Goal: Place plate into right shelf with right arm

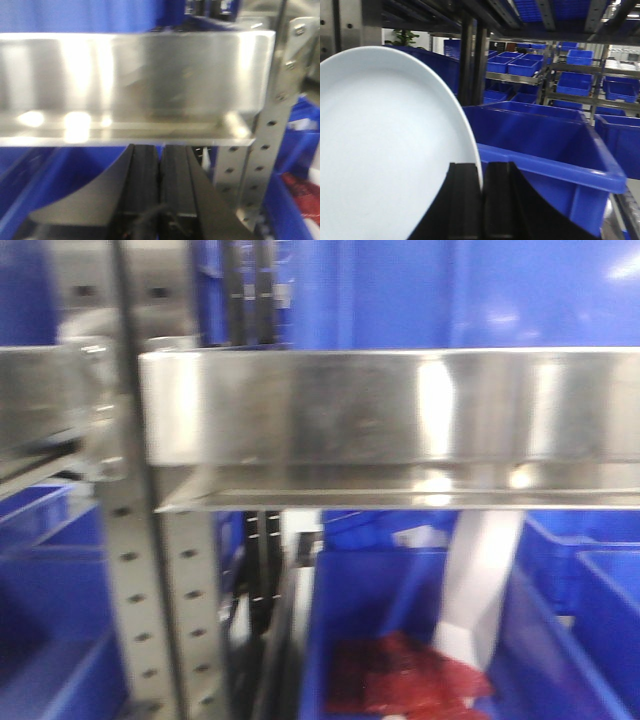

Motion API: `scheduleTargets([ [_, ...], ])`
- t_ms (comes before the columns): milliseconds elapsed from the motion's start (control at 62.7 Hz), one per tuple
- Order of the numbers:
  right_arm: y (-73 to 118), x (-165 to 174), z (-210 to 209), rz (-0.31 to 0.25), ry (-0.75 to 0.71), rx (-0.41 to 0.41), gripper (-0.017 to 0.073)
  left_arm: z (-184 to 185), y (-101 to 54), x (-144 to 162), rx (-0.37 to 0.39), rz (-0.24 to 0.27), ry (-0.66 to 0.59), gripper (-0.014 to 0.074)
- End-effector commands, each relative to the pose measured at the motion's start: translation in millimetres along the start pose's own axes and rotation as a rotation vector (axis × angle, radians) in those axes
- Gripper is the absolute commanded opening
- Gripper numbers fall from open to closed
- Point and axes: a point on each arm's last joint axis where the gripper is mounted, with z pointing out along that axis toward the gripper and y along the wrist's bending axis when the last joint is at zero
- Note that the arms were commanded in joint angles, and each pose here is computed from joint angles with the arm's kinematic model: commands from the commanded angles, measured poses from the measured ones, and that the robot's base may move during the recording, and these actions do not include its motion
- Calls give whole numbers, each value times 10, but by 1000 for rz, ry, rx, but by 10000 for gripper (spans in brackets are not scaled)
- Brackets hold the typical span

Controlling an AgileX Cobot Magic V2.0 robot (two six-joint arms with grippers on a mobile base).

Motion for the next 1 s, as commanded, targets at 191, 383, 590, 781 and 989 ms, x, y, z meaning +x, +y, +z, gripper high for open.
scheduleTargets([
  [191,14,-156,8,-16,-102,-14,39,-6,14,-55,-15,-10,-85,-47],
  [383,14,-156,8,-16,-102,-14,39,-6,14,-55,-15,-10,-85,-47],
  [590,14,-156,8,-16,-102,-14,39,-6,14,-55,-15,-10,-85,-47],
  [781,14,-157,8,-16,-104,-14,39,-6,14,-55,-15,-10,-85,-47],
  [989,14,-157,8,-16,-104,-14,39,-6,14,-55,-15,-10,-85,-47],
])
